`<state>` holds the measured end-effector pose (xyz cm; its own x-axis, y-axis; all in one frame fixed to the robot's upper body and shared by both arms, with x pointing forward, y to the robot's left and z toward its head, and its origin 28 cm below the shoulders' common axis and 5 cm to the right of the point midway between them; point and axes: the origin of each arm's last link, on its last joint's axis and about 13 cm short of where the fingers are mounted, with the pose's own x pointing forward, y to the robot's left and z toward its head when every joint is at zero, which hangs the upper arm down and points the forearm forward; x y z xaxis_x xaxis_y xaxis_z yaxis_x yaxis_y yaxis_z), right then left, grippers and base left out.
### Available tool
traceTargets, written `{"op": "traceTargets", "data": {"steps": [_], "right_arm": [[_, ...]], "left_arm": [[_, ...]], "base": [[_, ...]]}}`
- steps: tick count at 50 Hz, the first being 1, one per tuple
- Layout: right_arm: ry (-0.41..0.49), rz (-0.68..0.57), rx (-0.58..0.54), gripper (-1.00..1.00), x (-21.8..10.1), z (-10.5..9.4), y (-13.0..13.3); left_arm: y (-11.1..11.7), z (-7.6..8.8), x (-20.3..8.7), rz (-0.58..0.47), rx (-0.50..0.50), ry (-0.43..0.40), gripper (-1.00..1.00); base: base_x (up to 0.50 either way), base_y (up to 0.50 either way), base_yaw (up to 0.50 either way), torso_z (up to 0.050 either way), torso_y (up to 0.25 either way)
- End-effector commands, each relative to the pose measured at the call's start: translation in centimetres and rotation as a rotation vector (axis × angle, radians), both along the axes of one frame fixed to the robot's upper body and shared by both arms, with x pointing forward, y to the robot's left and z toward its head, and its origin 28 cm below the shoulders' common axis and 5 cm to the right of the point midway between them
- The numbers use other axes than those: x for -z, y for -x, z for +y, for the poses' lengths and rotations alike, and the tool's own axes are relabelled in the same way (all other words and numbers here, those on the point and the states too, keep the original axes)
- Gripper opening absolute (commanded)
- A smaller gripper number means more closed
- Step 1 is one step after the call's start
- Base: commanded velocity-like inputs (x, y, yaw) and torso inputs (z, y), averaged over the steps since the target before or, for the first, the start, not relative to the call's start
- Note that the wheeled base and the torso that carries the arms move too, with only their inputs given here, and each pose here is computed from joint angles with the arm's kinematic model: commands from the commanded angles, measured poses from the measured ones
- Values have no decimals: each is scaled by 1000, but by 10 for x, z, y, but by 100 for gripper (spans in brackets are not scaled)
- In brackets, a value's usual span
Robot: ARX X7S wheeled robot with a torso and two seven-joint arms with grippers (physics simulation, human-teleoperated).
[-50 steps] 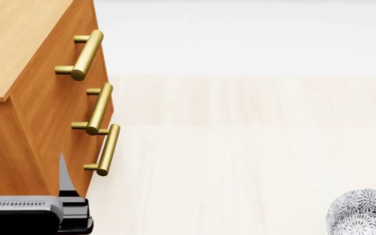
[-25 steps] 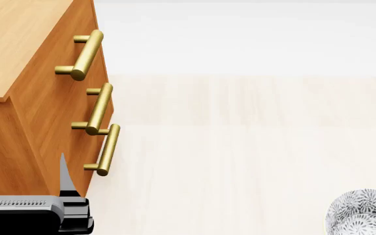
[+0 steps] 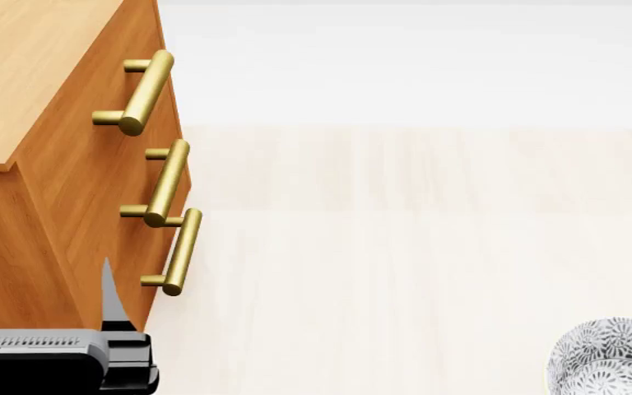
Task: Close the top drawer of the cabinet and put the bowl on top of it.
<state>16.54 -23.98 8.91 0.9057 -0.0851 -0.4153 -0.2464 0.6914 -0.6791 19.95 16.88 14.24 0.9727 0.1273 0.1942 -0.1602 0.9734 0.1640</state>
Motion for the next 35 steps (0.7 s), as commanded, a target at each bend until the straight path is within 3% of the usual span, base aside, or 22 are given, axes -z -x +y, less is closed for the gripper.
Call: {"op": "traceTargets", "data": {"steps": [1, 35], "right_arm": [[1, -2, 4, 100, 0, -1, 0], [-10, -5, 15, 100, 6, -3, -3]], "left_arm": [[0, 0, 1, 0, 2, 0, 100], [-1, -2, 1, 1, 3, -2, 100]], "base": [[0, 0, 0, 0, 0], [0, 0, 0, 0, 0]]}}
